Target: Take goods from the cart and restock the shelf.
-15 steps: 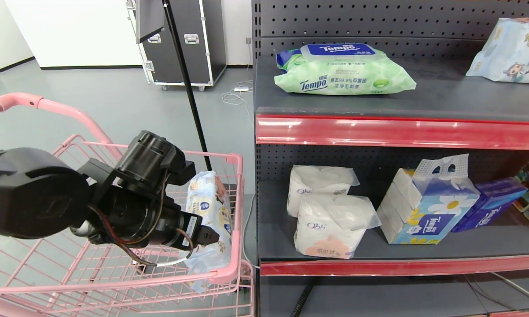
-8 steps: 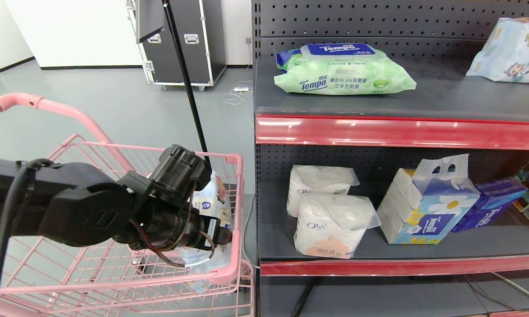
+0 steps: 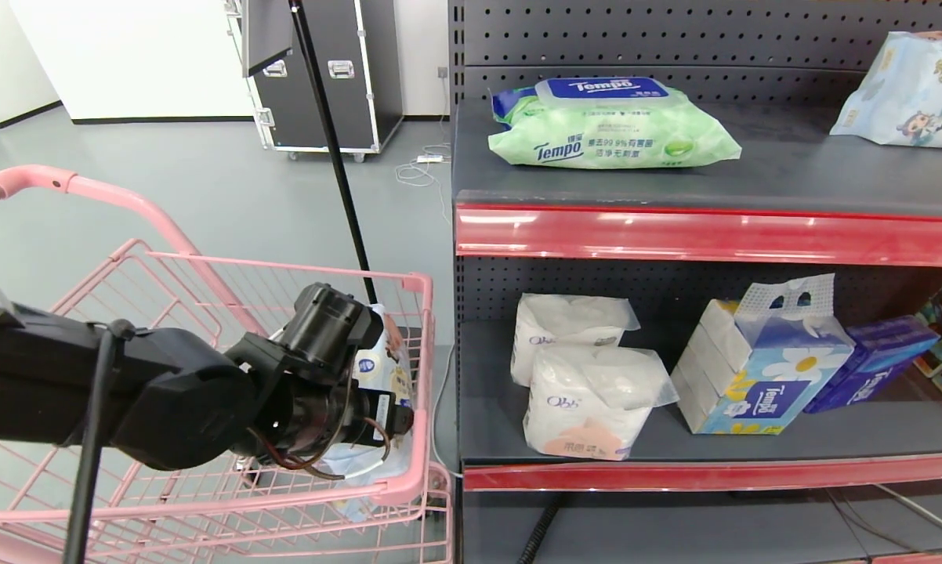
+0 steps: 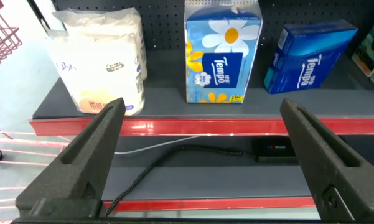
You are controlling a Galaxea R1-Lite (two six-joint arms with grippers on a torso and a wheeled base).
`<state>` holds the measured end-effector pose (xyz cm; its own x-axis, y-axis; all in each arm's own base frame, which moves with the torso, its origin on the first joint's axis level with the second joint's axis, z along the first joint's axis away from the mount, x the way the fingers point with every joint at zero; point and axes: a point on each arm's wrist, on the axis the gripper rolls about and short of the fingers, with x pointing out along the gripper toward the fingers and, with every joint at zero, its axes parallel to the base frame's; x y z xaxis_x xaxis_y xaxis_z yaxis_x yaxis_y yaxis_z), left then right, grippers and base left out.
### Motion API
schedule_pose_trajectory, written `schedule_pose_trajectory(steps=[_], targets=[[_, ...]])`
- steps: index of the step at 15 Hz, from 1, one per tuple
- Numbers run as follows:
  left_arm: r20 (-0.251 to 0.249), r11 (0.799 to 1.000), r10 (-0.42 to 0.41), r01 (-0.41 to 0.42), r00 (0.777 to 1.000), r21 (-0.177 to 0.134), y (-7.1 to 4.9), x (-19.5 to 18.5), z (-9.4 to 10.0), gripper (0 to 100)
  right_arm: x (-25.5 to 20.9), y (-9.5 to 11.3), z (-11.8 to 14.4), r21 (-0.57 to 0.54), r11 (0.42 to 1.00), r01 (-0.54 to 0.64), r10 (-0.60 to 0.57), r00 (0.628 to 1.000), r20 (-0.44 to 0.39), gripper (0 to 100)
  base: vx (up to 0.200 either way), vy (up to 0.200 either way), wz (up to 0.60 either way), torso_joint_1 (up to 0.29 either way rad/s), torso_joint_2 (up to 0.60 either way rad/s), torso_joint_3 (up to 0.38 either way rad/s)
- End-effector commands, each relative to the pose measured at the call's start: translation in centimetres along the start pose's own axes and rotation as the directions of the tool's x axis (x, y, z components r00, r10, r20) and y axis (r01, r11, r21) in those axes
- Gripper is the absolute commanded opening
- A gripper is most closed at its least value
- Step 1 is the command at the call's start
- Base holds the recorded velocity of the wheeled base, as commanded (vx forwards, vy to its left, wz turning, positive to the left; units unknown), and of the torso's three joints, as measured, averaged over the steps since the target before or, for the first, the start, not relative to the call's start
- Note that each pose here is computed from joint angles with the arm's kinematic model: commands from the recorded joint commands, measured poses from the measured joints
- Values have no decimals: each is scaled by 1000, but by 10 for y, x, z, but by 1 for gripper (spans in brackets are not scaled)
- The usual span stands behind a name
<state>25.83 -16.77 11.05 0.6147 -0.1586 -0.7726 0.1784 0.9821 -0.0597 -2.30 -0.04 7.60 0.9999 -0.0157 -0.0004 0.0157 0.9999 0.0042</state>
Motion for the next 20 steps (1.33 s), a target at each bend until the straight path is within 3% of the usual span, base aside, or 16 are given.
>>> schedule_pose_trajectory(steps=[1, 5, 6, 10, 12, 14, 15, 17, 19, 20], targets=[[2, 1000, 10, -10, 1000, -16, 0, 8, -2, 100, 0, 0, 0, -1, 1000, 0, 0, 1000, 0, 100, 0, 0, 0, 0, 0, 0], [15, 998, 40, -39, 999, -54, -2, 14, -4, 100, 0, 0, 0, 0, 1000, 0, 0, 1000, 0, 100, 0, 0, 0, 0, 0, 0], [11, 997, 42, -41, 999, -58, -2, 14, -5, 0, 0, 0, 0, 0, 1000, 0, 0, 1000, 0, 100, 0, 0, 0, 0, 0, 0], [-2, 997, 58, -58, 998, -56, 1, 12, -11, 0, 0, 0, 0, 0, 1000, 0, 0, 1000, 0, 100, 0, 0, 0, 0, 0, 0], [31, 996, 50, -48, 998, -73, 4, 4, -4, 0, 0, 0, 0, 0, 1000, 0, 0, 1000, 0, 100, 0, 0, 0, 0, 0, 0], [124, 995, 44, -32, 991, -96, 13, -14, 19, 0, 0, 0, 0, -1, 1000, 0, 0, 1000, 0, 100, 0, 0, 0, 0, 0, 0], [158, 995, 48, -34, 986, -93, 19, -21, 28, 0, 0, 0, 0, 0, 1000, 0, 0, 1000, 0, 100, 0, 0, 0, 0, 0, 0], [236, 997, 69, -61, 969, -41, 41, -45, 45, 0, 0, 0, 0, -1, 1000, 0, 0, 1000, 0, 100, 0, 0, 0, 0, 0, 0], [307, 998, 62, -50, 950, -48, 52, -66, 57, 0, 0, 0, 0, -1, 1000, 0, 0, 1000, 0, 100, 0, 0, 0, 0, 0, 0], [310, 998, 62, -49, 949, -49, 52, -67, 57, 0, 0, 0, 0, -1, 1000, 0, 0, 1000, 0, 100, 0, 0, 0, 0, 0, 0]])
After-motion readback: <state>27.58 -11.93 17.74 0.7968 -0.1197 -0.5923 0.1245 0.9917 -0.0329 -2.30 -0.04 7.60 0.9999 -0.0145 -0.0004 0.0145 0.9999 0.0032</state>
